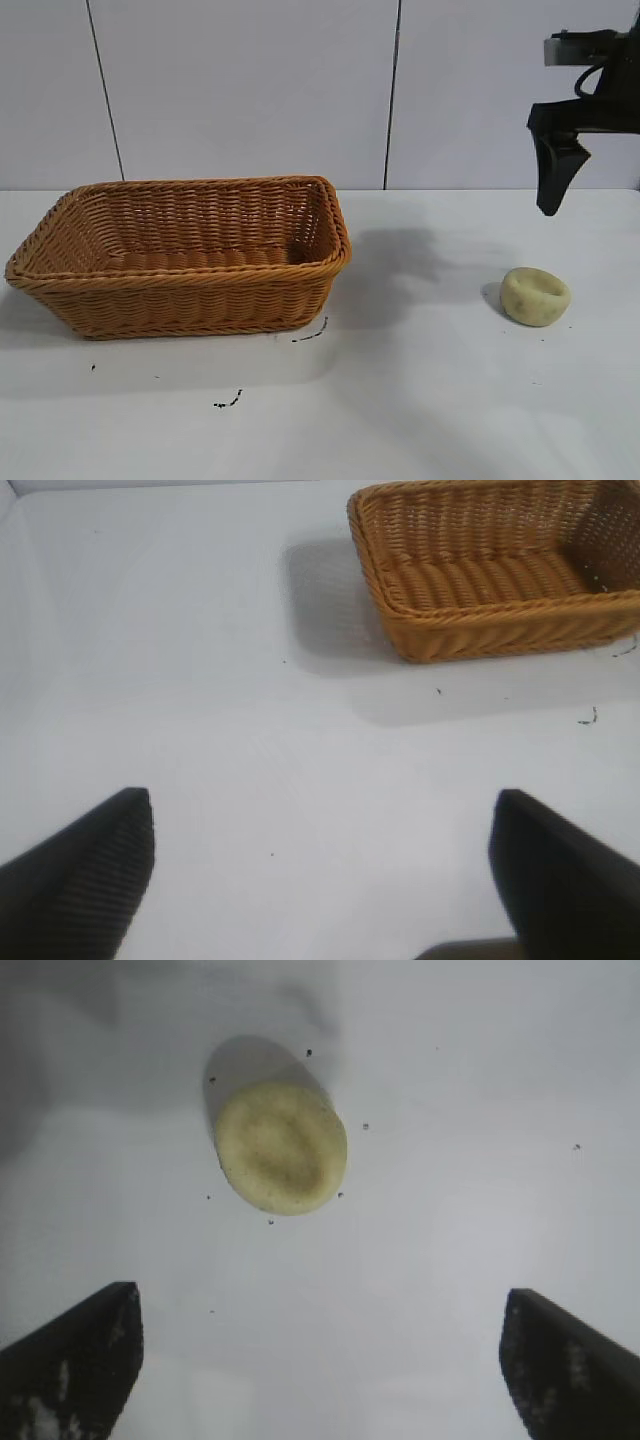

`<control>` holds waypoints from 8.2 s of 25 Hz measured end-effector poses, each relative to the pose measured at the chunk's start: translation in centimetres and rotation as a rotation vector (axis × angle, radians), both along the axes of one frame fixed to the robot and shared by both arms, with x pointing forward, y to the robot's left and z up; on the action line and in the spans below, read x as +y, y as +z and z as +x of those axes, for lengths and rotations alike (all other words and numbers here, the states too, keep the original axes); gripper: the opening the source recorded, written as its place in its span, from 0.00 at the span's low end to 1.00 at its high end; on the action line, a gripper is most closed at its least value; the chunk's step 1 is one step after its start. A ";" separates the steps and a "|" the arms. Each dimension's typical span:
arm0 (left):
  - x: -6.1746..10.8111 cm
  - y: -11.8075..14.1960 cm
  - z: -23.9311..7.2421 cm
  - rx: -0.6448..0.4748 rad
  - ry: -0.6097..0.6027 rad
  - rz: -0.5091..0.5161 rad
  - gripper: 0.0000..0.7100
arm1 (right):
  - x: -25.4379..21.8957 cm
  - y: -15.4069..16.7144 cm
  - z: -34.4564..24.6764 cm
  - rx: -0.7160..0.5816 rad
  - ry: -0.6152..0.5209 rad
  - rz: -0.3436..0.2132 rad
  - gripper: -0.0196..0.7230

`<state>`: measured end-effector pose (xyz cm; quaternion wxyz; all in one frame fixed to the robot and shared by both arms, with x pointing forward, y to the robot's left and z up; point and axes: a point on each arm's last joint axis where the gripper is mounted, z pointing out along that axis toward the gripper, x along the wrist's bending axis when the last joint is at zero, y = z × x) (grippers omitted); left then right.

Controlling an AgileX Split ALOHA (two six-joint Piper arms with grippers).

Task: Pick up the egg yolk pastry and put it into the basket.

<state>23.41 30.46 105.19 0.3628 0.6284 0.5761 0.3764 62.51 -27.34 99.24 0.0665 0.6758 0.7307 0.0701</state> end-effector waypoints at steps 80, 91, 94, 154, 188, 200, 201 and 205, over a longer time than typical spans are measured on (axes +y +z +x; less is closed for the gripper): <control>0.0 0.0 0.0 0.000 0.000 0.000 0.98 | 5.0 7.3 5.1 -0.259 0.098 0.082 0.33; 0.0 0.0 0.0 0.000 0.000 0.000 0.98 | 20.2 5.4 4.2 -0.281 0.415 0.130 0.33; 0.0 0.0 0.0 0.000 0.000 0.000 0.98 | 24.3 4.4 3.5 -0.302 0.492 0.150 0.33; 0.0 0.0 0.0 0.000 0.000 0.000 0.98 | -2.0 3.7 10.0 -0.158 -0.098 -0.022 0.88; 0.0 0.0 0.0 0.000 0.000 0.000 0.98 | -2.4 6.4 -34.0 -0.670 -0.092 0.064 0.88; 0.0 0.0 0.0 0.000 0.000 0.000 0.98 | -2.4 5.9 -38.9 -0.929 -0.086 0.081 0.88; 0.0 0.0 0.0 0.000 0.000 0.000 0.98 | -2.4 5.9 -38.9 -0.931 -0.086 0.082 0.88; 0.0 0.0 0.0 0.000 0.000 0.000 0.98 | -2.4 5.9 -38.9 -0.931 -0.086 0.082 0.88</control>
